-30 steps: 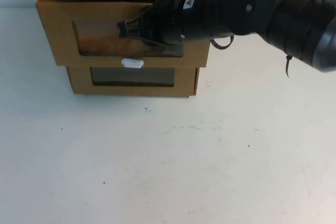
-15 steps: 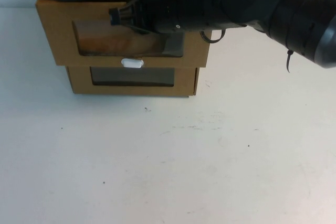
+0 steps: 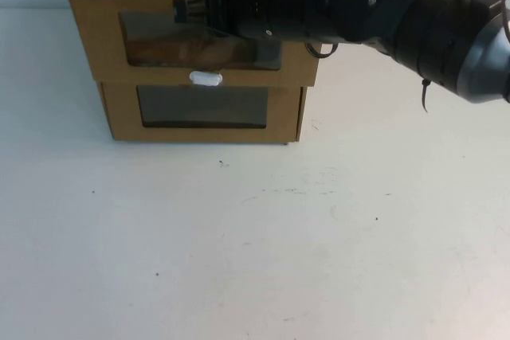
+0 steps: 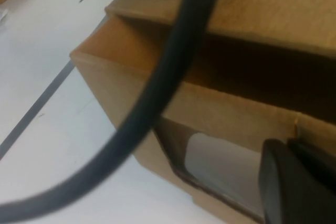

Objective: Close the shoe box
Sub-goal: Close the shoe box with your right arm

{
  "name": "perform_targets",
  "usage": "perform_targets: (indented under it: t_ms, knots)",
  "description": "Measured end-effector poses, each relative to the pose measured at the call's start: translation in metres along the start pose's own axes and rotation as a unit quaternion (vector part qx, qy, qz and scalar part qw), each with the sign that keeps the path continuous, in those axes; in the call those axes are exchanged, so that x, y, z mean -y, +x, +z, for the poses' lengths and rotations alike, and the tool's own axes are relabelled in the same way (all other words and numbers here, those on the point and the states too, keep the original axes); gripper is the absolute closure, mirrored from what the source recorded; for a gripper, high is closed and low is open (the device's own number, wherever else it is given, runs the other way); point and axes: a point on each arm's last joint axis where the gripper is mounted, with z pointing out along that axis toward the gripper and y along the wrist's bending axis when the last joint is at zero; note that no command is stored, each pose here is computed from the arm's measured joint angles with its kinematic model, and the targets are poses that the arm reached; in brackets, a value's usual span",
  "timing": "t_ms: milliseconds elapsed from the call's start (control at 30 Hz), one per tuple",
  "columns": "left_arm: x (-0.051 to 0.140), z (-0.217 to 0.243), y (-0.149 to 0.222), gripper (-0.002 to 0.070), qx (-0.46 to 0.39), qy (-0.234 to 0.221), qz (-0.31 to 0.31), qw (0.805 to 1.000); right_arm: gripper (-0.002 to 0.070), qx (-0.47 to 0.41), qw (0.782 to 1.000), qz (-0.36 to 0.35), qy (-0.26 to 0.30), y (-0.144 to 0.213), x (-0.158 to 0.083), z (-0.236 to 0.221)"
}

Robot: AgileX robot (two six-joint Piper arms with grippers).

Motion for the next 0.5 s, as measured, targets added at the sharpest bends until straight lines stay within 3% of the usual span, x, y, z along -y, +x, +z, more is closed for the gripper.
perform_targets:
  t_ms: [500]
  knots:
    - [0.000,0.000,0.000,0.0680,0.000,0.000,0.000,1.000,0.0689,0.054,0.998,0.003,0.033,0.003,0.013,0.018]
